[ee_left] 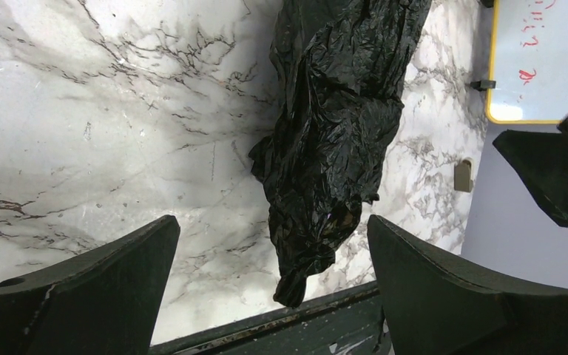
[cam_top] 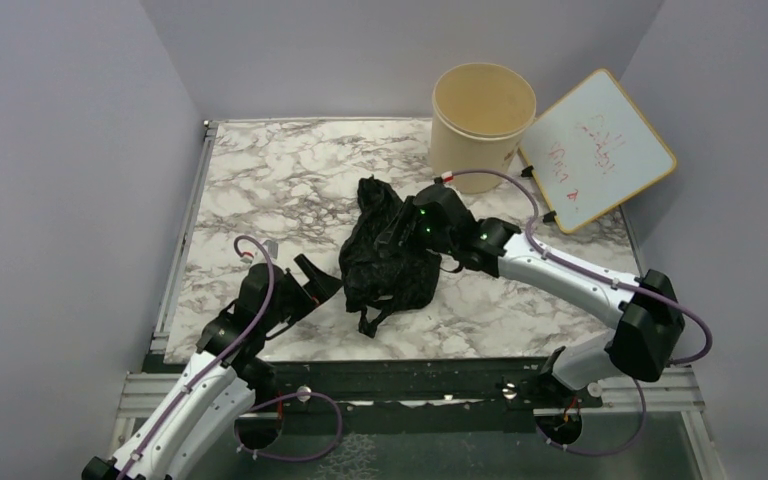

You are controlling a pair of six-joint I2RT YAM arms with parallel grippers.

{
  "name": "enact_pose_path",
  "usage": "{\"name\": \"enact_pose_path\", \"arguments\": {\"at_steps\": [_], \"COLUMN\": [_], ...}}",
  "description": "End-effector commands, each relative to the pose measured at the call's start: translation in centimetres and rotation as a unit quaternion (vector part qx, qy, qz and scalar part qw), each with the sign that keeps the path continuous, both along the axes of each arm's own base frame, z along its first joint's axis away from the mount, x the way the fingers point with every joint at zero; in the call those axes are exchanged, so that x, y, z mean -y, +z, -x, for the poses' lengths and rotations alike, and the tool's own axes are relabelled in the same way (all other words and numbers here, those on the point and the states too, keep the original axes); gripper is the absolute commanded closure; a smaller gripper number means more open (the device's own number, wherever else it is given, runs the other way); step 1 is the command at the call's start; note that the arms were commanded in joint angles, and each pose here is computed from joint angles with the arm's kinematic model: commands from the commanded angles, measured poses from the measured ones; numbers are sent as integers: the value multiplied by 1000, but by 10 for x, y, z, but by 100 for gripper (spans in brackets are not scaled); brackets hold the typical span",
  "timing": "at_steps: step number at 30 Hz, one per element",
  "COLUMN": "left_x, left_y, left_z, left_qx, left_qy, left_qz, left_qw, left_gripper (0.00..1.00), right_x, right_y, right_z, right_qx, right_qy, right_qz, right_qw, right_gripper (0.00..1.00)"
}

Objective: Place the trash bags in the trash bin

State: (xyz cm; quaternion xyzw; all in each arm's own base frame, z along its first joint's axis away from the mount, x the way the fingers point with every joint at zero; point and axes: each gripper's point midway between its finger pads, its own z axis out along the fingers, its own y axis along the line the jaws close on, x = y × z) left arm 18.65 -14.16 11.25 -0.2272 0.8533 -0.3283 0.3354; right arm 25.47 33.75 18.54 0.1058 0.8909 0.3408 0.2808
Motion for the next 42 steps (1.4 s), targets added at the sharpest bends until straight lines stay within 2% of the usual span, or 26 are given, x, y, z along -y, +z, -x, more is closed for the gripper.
{"name": "enact_pose_path", "arguments": {"at_steps": [1,9,16,18,21,23,25,31,37,42], "left_x": [1,4,4,4,4,3,3,-1,-4,-7], "left_y": [8,2,4,3,0,0,0,-1,-4,-3], "left_z": [0,5,5,6,6,6,5,4,2,1], "left_qx": [9,-6,-2,-4,-8,-8,-7,-7,-11,-10], "left_qy": [1,-6,-8,-8,-8,-5,-4,1,9,11], "left_qz": [10,16,18,19,17,16,14,0,-8,-17], "left_qw": [1000,1000,1000,1000,1000,1000,1000,1000,1000,1000], "left_gripper": [1,1,1,1,1,1,1,1,1,1], "right_x": [35,22,11,6,-15,-27,-36,-37,-45,-49], "right_y": [-34,-48,-49,-54,-61,-65,-67,-58,-51,-36], "right_z": [-8,8,11,15,24,28,33,28,47,73], "right_qx": [-89,-181,-195,-195,-186,-159,-137,-21,60,152], "right_qy": [-152,-184,-167,-146,-67,-6,52,130,239,273], "right_qz": [63,-4,-18,-32,-68,-83,-91,-67,-48,-12], "right_qw": [982,966,966,969,978,984,985,989,968,950], "right_gripper": [38,37,39,41,44,46,55,56,57,56]}}
